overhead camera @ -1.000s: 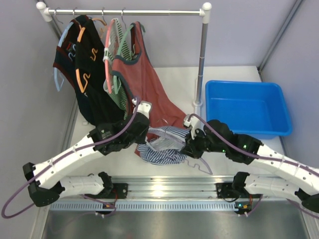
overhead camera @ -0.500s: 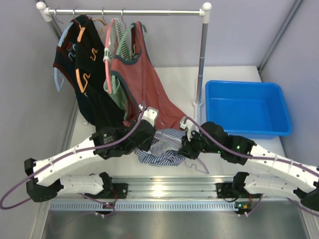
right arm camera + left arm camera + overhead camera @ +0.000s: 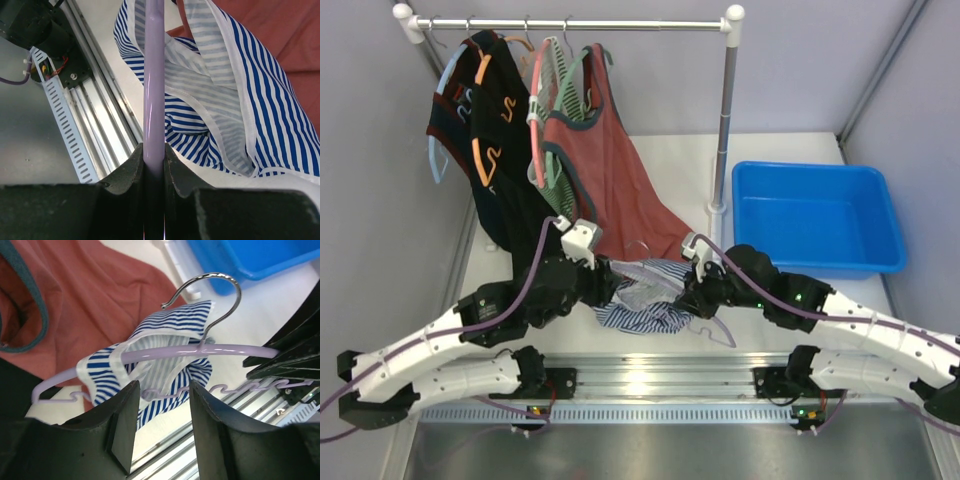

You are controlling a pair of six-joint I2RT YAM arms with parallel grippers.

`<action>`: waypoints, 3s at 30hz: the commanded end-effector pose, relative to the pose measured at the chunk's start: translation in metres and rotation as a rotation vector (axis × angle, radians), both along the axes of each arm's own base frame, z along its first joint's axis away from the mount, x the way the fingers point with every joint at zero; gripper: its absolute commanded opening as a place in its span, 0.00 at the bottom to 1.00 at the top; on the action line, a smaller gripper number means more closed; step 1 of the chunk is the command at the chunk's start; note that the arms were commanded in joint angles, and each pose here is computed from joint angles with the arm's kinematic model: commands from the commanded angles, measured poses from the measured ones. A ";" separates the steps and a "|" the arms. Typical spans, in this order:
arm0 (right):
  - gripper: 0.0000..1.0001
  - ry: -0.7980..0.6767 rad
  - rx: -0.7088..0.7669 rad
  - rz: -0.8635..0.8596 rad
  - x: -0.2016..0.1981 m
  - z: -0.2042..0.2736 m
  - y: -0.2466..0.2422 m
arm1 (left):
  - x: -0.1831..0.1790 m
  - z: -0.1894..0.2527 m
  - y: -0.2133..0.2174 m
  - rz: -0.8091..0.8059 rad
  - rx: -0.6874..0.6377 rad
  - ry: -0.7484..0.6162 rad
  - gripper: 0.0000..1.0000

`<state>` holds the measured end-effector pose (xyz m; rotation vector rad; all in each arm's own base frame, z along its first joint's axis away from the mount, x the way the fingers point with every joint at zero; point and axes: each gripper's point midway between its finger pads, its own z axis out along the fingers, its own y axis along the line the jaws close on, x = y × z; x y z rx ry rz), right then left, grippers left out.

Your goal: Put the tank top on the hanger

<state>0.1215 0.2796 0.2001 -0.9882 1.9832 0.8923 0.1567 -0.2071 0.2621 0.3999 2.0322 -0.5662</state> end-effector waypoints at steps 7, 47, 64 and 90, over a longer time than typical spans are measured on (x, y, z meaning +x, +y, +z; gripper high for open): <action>0.00 -0.082 0.162 0.060 0.004 0.037 0.030 | 0.014 0.020 -0.041 -0.058 -0.181 -0.138 0.50; 0.02 -0.036 0.126 0.063 0.004 0.024 0.037 | 0.028 -0.011 -0.049 -0.013 -0.150 -0.247 0.00; 0.55 0.059 0.030 -0.626 0.073 0.018 -0.066 | 0.021 -0.015 -0.030 -0.008 -0.128 -0.246 0.00; 0.47 0.329 -0.053 -0.501 0.088 -0.106 -0.027 | 0.019 -0.013 -0.034 -0.025 -0.125 -0.251 0.00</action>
